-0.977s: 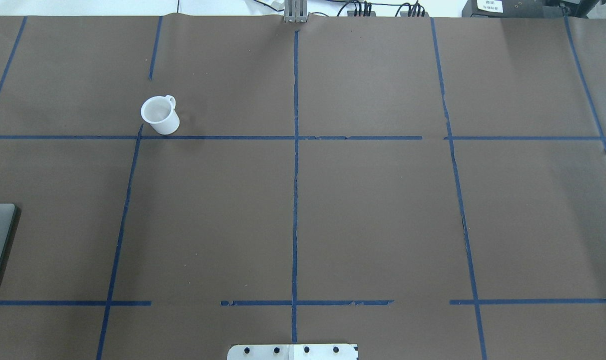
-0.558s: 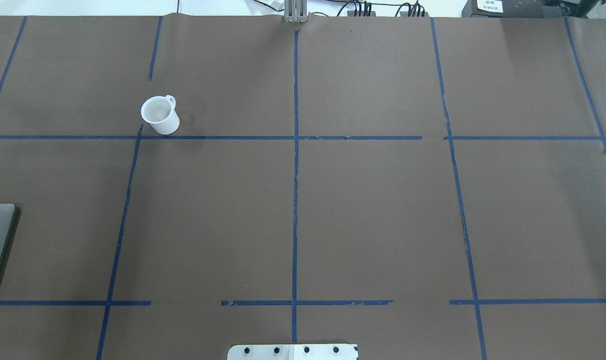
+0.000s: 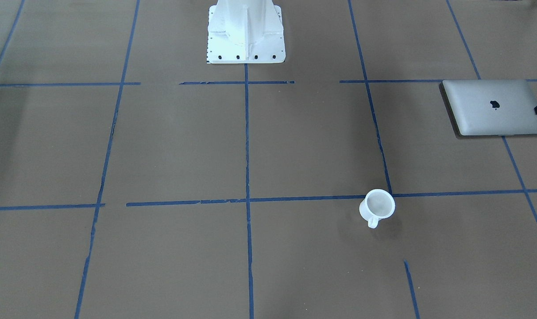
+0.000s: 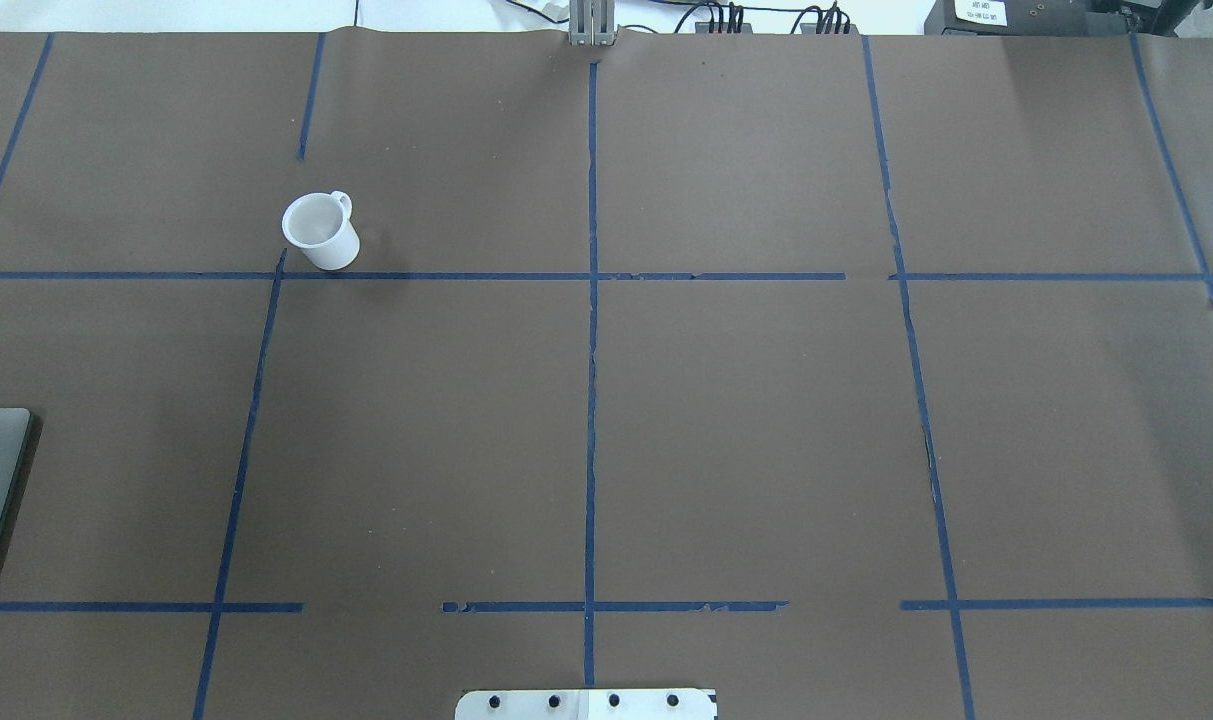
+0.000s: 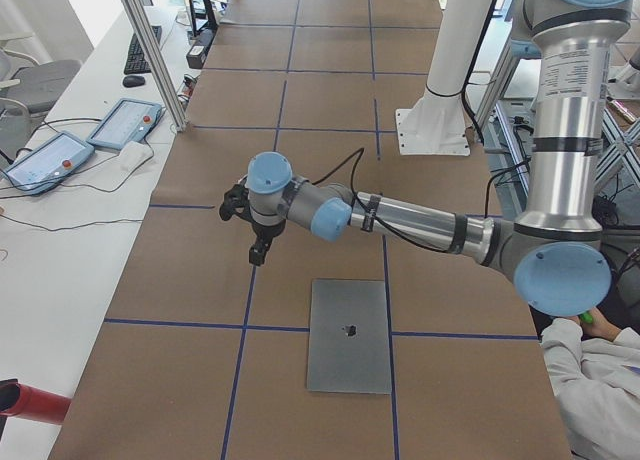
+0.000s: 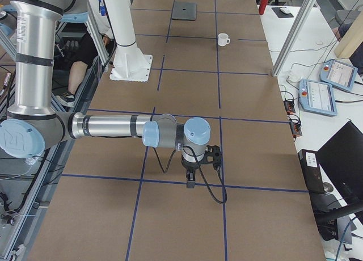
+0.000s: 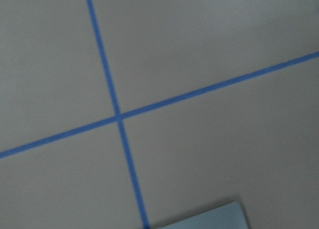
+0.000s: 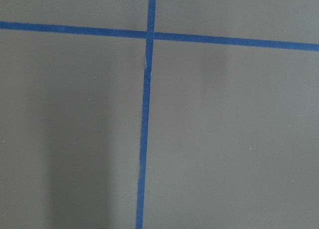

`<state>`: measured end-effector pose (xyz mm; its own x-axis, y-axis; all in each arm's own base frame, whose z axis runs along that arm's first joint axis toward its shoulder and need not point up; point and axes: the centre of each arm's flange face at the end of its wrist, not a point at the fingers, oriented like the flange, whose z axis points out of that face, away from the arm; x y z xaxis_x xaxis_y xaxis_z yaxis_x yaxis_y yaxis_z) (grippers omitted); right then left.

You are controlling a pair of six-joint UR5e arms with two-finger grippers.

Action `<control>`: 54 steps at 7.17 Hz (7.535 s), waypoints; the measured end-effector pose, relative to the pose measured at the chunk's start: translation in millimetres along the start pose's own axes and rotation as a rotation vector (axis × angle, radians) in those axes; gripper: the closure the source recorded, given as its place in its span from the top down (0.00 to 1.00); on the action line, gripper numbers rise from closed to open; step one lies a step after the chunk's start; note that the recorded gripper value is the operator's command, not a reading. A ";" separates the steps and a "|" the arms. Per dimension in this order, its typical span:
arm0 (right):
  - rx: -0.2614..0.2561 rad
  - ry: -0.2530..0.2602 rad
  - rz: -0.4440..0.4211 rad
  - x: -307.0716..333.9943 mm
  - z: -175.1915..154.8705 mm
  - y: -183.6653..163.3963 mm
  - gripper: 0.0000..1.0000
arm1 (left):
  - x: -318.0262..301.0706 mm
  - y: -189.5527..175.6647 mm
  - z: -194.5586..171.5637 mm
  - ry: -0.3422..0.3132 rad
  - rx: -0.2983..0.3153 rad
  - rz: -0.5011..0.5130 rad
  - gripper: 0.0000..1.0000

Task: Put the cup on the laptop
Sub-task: 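Reach the left gripper forward down over the white cup, then close the left gripper on the white cup, then lift the cup with the left gripper and carry it toward the laptop, then lower the held cup onto the silver laptop lid with the left gripper, then open the left gripper and raise it off the cup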

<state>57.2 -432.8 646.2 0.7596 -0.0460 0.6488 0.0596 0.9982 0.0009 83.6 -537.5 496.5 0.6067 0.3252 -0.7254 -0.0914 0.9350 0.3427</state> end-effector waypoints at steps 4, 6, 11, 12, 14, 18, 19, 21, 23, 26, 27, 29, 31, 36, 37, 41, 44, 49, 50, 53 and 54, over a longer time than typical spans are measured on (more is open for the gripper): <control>0.000 0.000 0.000 0.0 -0.1 0.0 1.00 | 214.6 -173.5 138.4 0.000 -0.083 -0.055 0.98; 0.000 0.000 0.000 0.0 0.0 0.0 1.00 | 236.1 -214.7 161.6 -0.054 -0.075 -0.050 0.97; 0.000 0.000 0.000 0.0 0.0 0.0 1.00 | 240.8 -213.0 215.3 -0.112 -0.072 -0.011 0.67; 0.000 0.000 0.000 0.0 0.0 0.0 1.00 | 237.3 -211.1 221.7 -0.112 -0.074 -0.011 0.28; 0.001 0.000 0.000 0.0 -0.1 0.0 1.00 | 234.3 -210.0 225.7 -0.113 -0.076 -0.011 0.00; 0.000 0.000 0.000 0.0 0.0 0.0 1.00 | 229.3 -215.9 207.0 -0.089 -0.078 -0.033 0.00; 0.000 0.000 0.000 0.0 0.0 0.0 1.00 | 219.0 -213.7 179.5 -0.074 -0.080 -0.057 0.00; 0.000 0.000 0.000 0.0 0.0 0.0 1.00 | 191.4 -166.7 128.8 -0.082 -0.086 -0.093 0.00; 0.000 0.000 0.000 0.0 0.0 0.0 1.00 | 123.3 -71.8 99.1 -0.110 -0.107 -0.072 0.00; -0.001 0.001 0.000 0.1 0.0 0.1 1.00 | -0.3 76.8 56.0 -0.181 -0.156 -0.121 0.00; -0.001 0.001 0.000 0.2 0.1 0.1 1.00 | -26.5 118.2 52.2 -0.187 -0.138 -0.145 0.00; -0.001 0.001 0.001 0.1 0.1 0.1 1.00 | -66.3 169.6 66.7 -0.175 -0.050 -0.229 0.00; 0.000 0.001 0.000 0.1 0.0 0.1 1.00 | -95.8 201.0 81.6 -0.175 0.014 -0.260 0.00; 0.000 0.000 0.000 0.0 0.0 0.0 1.00 | -122.6 230.9 100.0 -0.184 -0.018 -0.306 0.00; 0.000 0.000 0.000 0.0 0.0 0.0 1.00 | -122.8 232.1 101.0 -0.178 -0.025 -0.310 0.00; 0.000 0.001 0.000 0.1 0.0 0.0 1.00 | -119.9 234.8 104.4 -0.149 -0.055 -0.317 0.36; 0.000 0.000 0.000 0.0 0.0 0.0 1.00 | -119.1 234.6 105.8 -0.147 -0.058 -0.308 1.00; 0.000 0.000 0.000 0.0 0.0 0.0 1.00 | -77.2 200.4 64.3 -0.108 -0.055 -0.207 1.00; 0.000 0.000 0.000 0.0 0.0 0.0 1.00 | -83.4 193.9 34.8 -0.133 -0.062 -0.162 1.00; 0.000 0.000 0.000 0.1 0.0 0.1 1.00 | -135.4 180.9 -48.2 -0.199 -0.095 -0.119 1.00; 0.000 0.001 0.000 0.1 0.0 0.1 1.00 | -143.4 180.1 -65.2 -0.204 -0.108 -0.141 1.00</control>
<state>57.3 -432.7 646.3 0.7600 -0.0456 0.6483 0.0596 0.9982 0.0003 -71.3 -406.5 623.4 0.7648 0.1659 -0.6225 -0.0717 0.9822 0.1737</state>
